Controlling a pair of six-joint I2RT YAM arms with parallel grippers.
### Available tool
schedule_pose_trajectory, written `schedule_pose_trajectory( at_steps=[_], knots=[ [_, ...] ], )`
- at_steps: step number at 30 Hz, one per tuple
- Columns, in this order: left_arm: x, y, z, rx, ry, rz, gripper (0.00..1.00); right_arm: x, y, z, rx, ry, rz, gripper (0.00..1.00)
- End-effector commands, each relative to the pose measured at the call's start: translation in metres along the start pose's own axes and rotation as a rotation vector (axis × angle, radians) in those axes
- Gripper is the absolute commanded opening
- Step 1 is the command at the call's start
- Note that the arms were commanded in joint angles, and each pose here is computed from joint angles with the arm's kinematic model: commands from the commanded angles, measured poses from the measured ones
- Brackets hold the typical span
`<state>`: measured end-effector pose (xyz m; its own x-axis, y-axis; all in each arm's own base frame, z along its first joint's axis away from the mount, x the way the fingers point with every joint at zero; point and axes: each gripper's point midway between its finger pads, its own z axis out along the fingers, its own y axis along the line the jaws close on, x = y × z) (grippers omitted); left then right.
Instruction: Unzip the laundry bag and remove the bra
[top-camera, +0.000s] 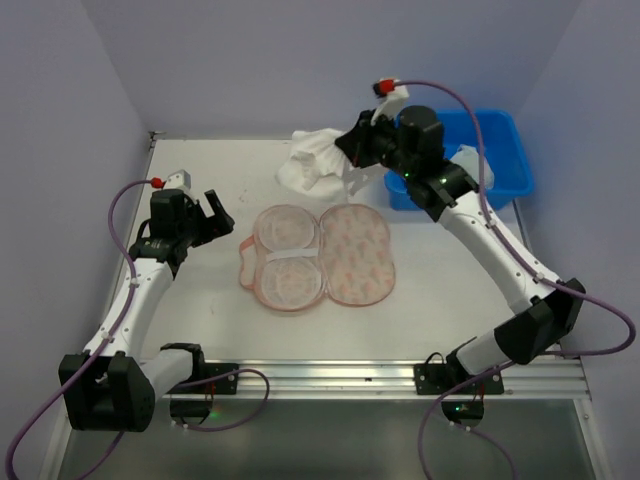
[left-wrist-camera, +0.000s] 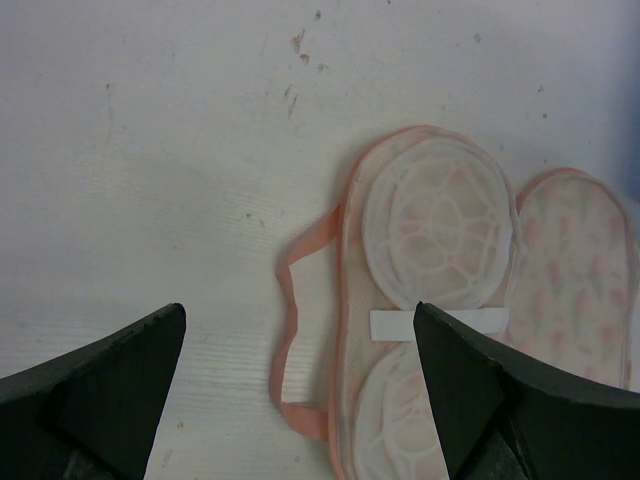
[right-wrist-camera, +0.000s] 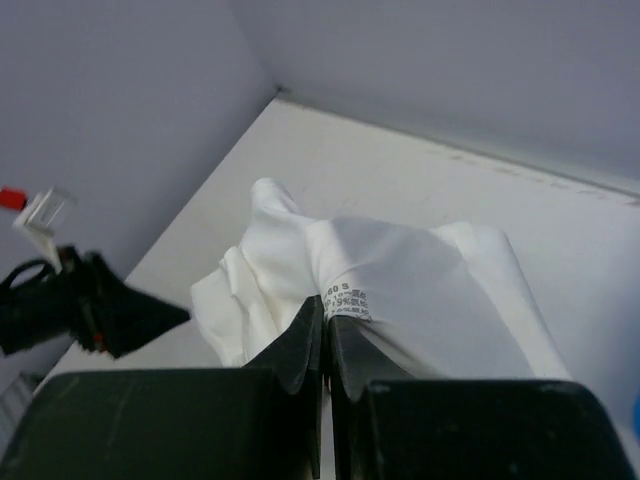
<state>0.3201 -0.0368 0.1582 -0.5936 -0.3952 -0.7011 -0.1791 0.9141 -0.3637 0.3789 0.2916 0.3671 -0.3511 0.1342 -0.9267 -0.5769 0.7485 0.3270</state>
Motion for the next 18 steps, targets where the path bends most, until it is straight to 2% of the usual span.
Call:
schedule_pose_trajectory(
  at_steps=[1, 3, 4, 7, 13, 18],
  knots=[
    [-0.007, 0.002, 0.004, 0.002, -0.034, 0.021, 1.00, -0.055, -0.081, -0.031, 0.241, -0.107, 0.043, 0.00],
    [-0.007, 0.002, 0.003, 0.003, -0.034, 0.021, 1.00, -0.077, -0.101, -0.039, 0.260, -0.147, 0.059, 0.00],
    [-0.007, 0.002, 0.003, 0.003, -0.034, 0.021, 1.00, -0.090, -0.126, -0.048, 0.307, -0.179, 0.071, 0.00],
    [-0.006, 0.002, 0.003, 0.005, -0.033, 0.021, 1.00, -0.102, -0.171, -0.054, 0.380, -0.198, 0.088, 0.00],
    [-0.005, 0.002, 0.004, 0.004, -0.027, 0.020, 1.00, -0.094, -0.271, -0.053, 0.566, -0.212, 0.120, 0.00],
    [-0.004, 0.003, 0.006, 0.002, -0.023, 0.021, 1.00, -0.060, -0.340, -0.037, 0.634, -0.191, 0.149, 0.00]
  ],
)
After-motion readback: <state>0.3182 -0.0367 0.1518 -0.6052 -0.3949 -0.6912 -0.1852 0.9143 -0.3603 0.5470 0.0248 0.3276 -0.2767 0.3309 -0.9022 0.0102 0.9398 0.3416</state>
